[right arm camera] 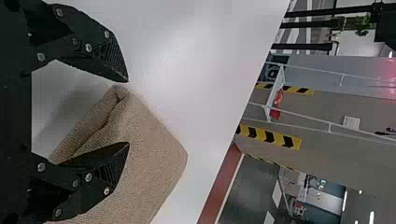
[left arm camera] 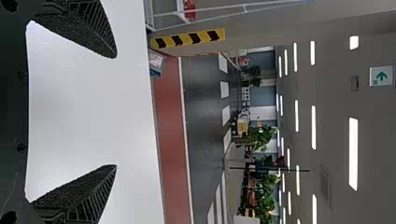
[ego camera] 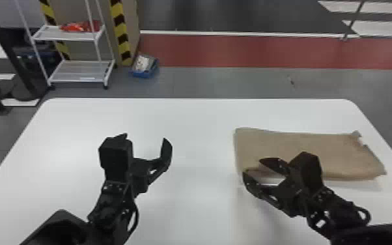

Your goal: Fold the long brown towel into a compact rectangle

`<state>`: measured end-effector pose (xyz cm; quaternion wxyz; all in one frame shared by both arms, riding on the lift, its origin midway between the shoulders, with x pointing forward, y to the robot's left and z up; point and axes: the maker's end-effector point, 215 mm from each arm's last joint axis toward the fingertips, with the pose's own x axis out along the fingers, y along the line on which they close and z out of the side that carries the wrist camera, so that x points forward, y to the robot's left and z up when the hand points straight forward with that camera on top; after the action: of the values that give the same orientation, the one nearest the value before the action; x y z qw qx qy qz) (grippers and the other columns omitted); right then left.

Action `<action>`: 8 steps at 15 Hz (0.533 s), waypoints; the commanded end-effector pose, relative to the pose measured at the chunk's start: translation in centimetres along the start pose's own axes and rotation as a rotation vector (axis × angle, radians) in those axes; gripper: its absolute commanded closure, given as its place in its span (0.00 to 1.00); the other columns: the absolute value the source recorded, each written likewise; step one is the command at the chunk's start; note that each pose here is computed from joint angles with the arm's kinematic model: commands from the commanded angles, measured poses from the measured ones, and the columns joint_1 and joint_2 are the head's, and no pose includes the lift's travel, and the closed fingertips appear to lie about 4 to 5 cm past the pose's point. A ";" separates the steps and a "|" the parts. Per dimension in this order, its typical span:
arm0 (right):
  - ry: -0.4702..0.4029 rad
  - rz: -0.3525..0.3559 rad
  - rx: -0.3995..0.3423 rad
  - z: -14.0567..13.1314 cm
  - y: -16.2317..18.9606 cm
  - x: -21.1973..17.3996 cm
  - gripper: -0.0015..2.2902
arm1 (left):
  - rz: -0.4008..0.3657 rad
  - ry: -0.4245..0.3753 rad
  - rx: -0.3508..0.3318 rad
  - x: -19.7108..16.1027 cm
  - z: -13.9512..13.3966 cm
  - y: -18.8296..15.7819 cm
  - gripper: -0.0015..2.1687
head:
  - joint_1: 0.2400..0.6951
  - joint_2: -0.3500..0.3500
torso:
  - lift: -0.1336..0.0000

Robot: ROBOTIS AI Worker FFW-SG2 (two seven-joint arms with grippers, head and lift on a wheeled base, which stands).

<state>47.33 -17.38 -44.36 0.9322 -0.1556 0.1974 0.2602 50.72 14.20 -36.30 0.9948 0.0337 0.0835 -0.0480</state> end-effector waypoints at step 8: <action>0.021 0.009 0.068 -0.4 -1.1 0.2 0.65 | 0.000 -0.006 -0.001 0.2 0.3 0.0 0.02 | 1.00 0.43 | 0.07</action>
<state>47.80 -18.37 -45.04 0.9315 -0.1304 0.2244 0.2548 50.87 14.04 -36.03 0.9950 0.0323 0.0809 -0.0491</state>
